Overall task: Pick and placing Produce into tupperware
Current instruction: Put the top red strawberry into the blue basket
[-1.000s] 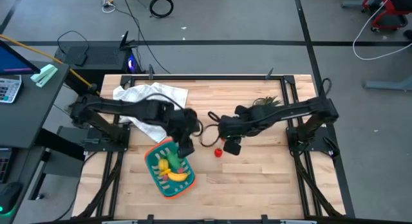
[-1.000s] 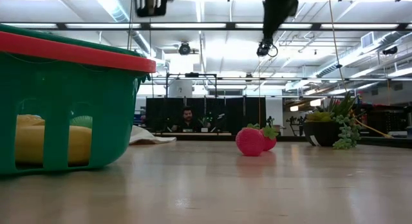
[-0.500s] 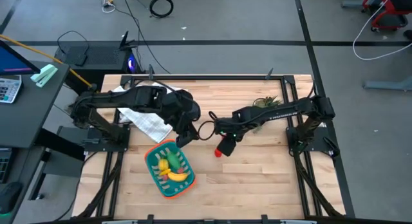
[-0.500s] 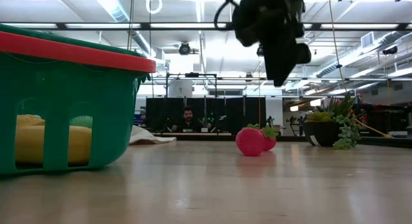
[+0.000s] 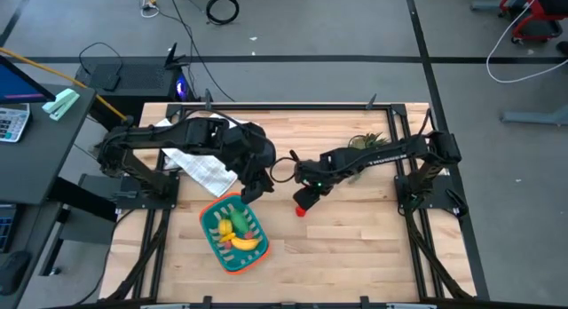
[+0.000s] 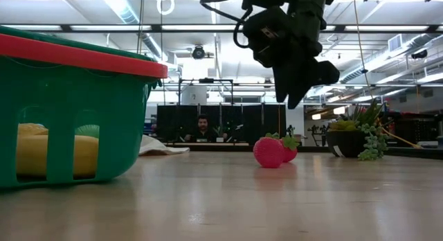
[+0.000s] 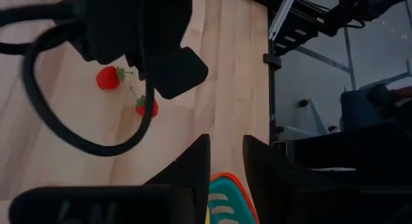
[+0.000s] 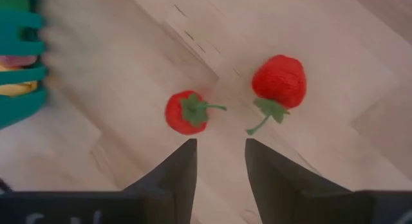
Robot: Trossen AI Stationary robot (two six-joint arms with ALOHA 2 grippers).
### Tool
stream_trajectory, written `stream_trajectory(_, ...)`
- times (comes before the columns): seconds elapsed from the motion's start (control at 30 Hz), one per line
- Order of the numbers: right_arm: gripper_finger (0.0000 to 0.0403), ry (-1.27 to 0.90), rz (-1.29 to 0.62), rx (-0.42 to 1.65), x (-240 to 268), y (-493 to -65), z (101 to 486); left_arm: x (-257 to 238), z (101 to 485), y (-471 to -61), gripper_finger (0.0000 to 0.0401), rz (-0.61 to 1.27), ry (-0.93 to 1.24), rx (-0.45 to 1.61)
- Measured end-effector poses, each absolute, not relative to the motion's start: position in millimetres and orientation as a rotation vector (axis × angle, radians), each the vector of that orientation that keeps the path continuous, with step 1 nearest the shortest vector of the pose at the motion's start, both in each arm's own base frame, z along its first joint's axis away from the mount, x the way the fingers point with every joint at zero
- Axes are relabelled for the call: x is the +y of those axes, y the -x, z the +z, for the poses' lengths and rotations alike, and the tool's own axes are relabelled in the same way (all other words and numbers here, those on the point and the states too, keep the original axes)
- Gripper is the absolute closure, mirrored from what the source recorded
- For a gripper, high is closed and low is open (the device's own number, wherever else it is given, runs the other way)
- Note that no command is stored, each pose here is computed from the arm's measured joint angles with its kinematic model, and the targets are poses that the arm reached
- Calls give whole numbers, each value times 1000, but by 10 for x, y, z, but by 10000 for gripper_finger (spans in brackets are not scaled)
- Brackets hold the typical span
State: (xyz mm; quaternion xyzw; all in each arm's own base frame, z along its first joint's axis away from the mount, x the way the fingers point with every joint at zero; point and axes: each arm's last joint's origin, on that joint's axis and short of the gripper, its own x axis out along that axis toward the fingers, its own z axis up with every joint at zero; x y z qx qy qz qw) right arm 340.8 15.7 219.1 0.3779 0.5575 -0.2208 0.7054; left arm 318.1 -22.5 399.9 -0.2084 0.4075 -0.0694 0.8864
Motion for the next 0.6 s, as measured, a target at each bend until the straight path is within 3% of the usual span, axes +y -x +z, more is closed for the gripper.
stream_trajectory(0.6,265,-494,-495,1226,429,-3285,1946,-161,3990,-3178,315,-137,363,845)
